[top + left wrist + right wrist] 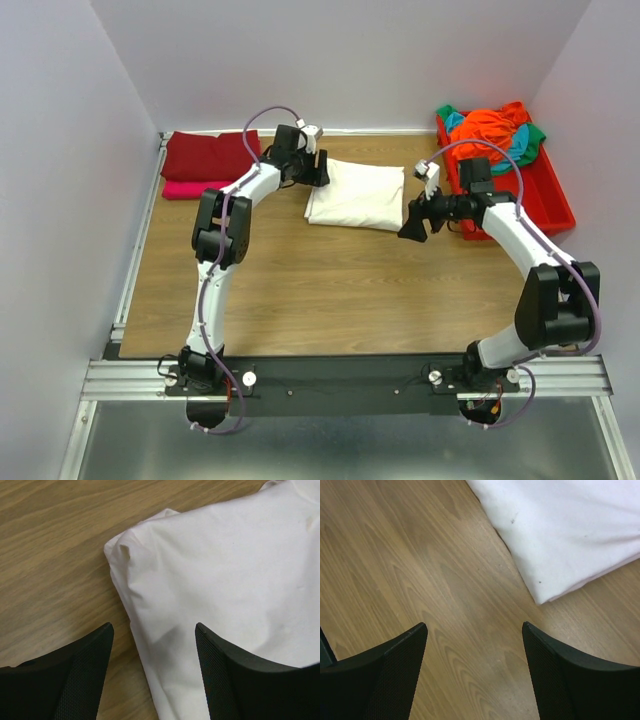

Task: Fold and stack the t-shirts
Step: Neatly place the folded tshirt to the corner

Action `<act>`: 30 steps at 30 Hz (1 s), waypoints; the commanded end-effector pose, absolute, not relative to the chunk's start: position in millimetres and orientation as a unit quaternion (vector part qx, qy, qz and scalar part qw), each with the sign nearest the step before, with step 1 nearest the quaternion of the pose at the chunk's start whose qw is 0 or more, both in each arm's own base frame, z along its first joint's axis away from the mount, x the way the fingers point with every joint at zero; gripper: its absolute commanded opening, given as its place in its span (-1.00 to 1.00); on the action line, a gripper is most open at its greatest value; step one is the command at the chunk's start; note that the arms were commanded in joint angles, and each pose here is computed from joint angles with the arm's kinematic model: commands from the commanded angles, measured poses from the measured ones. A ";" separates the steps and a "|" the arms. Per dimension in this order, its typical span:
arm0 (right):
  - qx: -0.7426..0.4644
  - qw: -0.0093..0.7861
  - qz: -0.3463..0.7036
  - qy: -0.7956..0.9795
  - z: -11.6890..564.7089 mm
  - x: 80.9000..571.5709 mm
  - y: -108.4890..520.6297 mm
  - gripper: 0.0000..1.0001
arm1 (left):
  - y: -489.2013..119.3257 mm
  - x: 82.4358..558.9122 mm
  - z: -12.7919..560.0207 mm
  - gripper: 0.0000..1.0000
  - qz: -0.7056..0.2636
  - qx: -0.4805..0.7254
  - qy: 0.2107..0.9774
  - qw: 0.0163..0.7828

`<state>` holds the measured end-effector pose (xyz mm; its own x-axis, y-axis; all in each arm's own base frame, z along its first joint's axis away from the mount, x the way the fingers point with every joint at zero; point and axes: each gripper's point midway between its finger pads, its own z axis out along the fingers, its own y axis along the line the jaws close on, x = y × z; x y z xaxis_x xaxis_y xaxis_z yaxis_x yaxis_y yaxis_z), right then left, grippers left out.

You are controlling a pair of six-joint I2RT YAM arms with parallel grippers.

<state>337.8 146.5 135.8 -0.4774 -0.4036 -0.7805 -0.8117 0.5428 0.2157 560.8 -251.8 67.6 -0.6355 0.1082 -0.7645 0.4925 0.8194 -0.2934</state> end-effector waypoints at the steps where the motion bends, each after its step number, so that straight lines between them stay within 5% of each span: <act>1: -0.379 0.371 0.322 0.784 155.3 330.0 142.3 0.66 | -260.4 543.0 35.5 0.47 -0.278 0.161 0.889 0.327; 19: -0.351 0.389 0.347 0.778 162.1 329.1 122.3 0.66 | -295.7 487.0 31.3 -0.04 -0.368 0.202 0.878 0.228; 21: -0.349 0.390 0.345 0.779 161.9 329.8 120.6 0.66 | -299.3 483.5 29.4 -0.24 -0.374 0.204 0.877 0.221; 25: -0.340 0.392 0.343 0.783 160.7 331.5 113.9 0.66 | -303.6 479.2 32.7 -0.95 -0.388 0.201 0.872 0.221; 30: -0.326 0.395 0.348 0.785 161.2 332.7 106.5 0.66 | -305.2 482.9 85.7 -1.00 -0.416 0.228 0.834 0.283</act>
